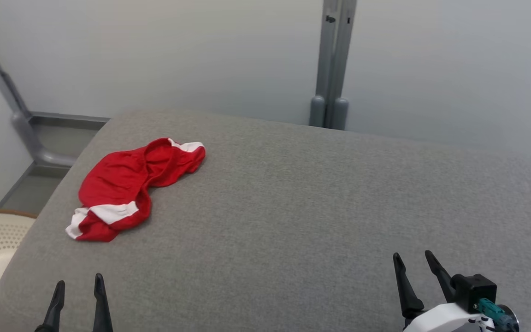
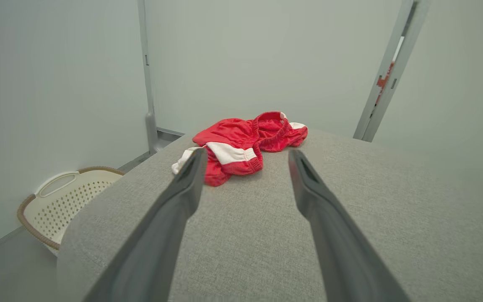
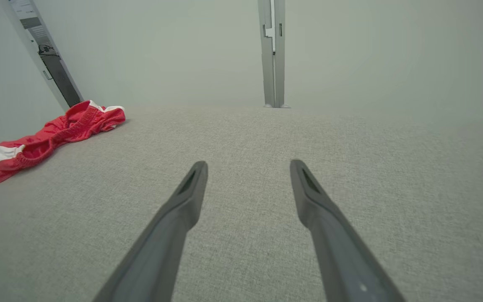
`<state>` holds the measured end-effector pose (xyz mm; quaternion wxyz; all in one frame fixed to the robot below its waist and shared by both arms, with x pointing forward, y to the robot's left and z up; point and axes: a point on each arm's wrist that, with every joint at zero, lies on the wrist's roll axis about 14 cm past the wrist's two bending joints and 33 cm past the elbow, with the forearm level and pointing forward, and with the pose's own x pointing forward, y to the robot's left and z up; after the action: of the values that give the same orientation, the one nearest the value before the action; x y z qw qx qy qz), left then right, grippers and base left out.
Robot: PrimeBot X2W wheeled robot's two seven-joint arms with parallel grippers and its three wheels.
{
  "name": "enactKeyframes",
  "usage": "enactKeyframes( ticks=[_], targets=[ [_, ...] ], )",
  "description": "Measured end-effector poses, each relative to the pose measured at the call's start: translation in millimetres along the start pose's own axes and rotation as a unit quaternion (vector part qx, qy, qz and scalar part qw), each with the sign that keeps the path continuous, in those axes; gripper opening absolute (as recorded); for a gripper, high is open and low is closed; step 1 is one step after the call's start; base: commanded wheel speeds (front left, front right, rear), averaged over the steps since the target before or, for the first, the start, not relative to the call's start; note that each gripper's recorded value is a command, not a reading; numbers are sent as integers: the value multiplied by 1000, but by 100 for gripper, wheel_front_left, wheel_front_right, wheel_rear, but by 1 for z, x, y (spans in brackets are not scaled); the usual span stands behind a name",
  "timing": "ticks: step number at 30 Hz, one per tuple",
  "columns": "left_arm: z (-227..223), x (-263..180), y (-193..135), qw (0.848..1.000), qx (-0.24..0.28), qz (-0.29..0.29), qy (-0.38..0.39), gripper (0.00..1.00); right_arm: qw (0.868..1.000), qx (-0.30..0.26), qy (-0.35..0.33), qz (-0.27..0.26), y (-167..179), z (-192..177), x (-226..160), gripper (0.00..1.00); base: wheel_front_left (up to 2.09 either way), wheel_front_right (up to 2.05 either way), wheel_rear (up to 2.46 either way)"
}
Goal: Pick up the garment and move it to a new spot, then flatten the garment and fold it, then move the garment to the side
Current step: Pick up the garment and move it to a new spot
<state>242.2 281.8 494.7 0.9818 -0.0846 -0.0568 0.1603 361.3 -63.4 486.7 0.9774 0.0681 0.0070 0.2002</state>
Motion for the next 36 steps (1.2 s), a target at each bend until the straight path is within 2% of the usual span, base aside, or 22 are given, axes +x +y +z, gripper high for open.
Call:
enactKeyframes(
  ticks=[7, 15, 23, 28, 36],
  targets=[
    [12, -29, 46, 997, 2, 77, -20, 100, 997, 0, 14, 77, 48, -7, 20, 100, 0, 0, 0],
    [17, -49, 73, 991, 2, 128, -26, 100, 992, -1, 24, 128, 79, -12, 40, 100, 0, 0, 0],
    [21, -54, 85, 988, 1, 152, -30, 100, 990, 1, 29, 137, 85, -15, 43, 100, 0, 0, 0],
    [5, -55, 88, 987, -11, 158, -9, 100, 992, 1, 30, 126, 78, -16, 40, 100, 0, 0, 0],
    [-2, -21, 81, 990, -25, 141, -1, 100, 994, -6, 34, 106, 64, -19, 30, 100, 0, 0, 0]
  ],
)
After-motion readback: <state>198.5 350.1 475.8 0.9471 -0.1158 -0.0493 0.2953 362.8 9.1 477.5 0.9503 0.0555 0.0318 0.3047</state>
